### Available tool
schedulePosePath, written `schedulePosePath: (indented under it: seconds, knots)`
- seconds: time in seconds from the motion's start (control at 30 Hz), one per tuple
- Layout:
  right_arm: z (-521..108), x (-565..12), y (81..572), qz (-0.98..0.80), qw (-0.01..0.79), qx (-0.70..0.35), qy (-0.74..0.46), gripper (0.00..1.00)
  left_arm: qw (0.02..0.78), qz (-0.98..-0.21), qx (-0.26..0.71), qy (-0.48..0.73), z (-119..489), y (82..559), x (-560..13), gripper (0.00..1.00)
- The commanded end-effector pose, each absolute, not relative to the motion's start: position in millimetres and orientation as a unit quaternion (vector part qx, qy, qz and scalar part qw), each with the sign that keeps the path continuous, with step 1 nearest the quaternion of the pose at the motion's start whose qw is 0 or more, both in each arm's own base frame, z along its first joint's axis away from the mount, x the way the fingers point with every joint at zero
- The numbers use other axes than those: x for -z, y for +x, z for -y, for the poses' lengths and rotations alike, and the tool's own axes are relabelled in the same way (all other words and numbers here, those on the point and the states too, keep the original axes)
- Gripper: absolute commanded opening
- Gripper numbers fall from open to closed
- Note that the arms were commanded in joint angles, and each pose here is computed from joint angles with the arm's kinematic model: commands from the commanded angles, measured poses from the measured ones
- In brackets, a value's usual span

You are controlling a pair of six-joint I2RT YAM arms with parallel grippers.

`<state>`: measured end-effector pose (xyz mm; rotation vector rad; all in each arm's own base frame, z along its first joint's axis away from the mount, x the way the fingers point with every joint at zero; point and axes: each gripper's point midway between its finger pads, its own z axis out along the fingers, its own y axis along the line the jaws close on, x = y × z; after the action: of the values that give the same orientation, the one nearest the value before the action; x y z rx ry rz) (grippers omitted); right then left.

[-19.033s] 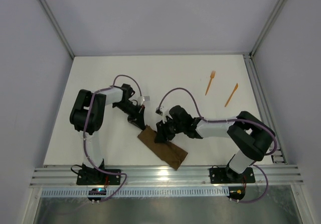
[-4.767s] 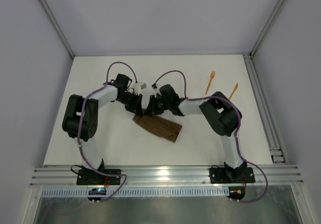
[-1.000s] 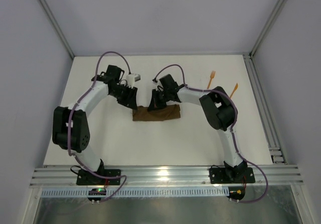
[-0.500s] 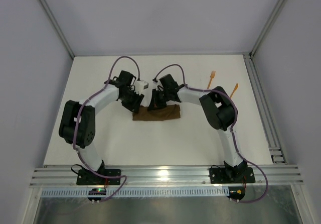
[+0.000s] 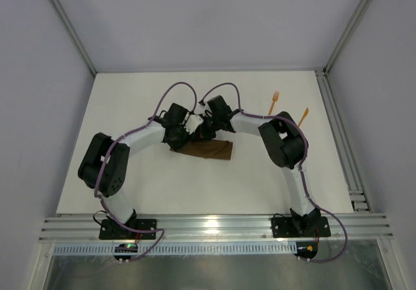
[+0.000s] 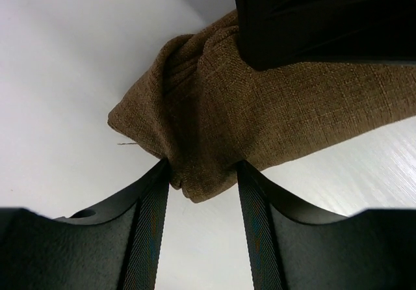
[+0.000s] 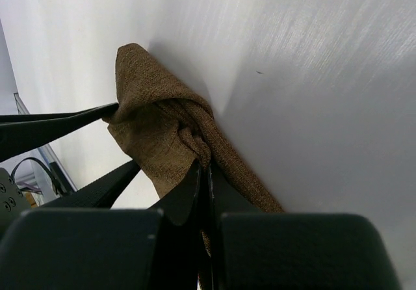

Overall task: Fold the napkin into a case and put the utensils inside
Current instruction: Stuff the top corner of the smaller-rectangle-folded napkin into the folded napkin.

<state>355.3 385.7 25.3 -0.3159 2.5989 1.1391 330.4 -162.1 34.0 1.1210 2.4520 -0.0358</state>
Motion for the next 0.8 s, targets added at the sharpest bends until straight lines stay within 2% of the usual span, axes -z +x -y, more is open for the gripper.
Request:
schedulePosePath:
  seconds: [0.0,0.07,0.1,0.17,0.2,0.27,0.3,0.57,0.77]
  knots:
    - [-382,-26,359,-0.903,0.153,-0.387,-0.102,0.04,0.290,-0.864,-0.026,0.410,166,356,-53,0.48]
    - [-382,-26,360,-0.903,0.154,-0.388,-0.101,0.03,0.283,-0.865,-0.013,0.414,170,354,-47,0.41]
    - [-382,-28,360,-0.902,0.155,-0.389,-0.102,0.04,0.279,-0.865,-0.009,0.417,172,353,-45,0.33]
    - [-382,-33,361,-0.902,0.160,-0.388,-0.102,0.04,0.263,-0.870,-0.002,0.417,172,348,-33,0.25]
    - [-382,-34,361,-0.901,0.162,-0.388,-0.102,0.06,0.259,-0.871,-0.002,0.417,171,347,-29,0.18]
    - [-378,-37,363,-0.904,0.169,-0.377,-0.105,0.12,0.252,-0.874,-0.003,0.415,170,345,-23,0.13]
    - [-377,-45,365,-0.902,0.179,-0.377,-0.110,0.13,0.253,-0.875,-0.006,0.414,170,346,-23,0.11]
    - [-342,-72,371,-0.902,0.219,-0.345,-0.139,0.41,0.252,-0.878,0.005,0.407,175,349,-24,0.11]
    - [-318,-80,350,-0.902,0.232,-0.321,-0.169,0.50,0.244,-0.882,0.010,0.404,177,347,-19,0.13]
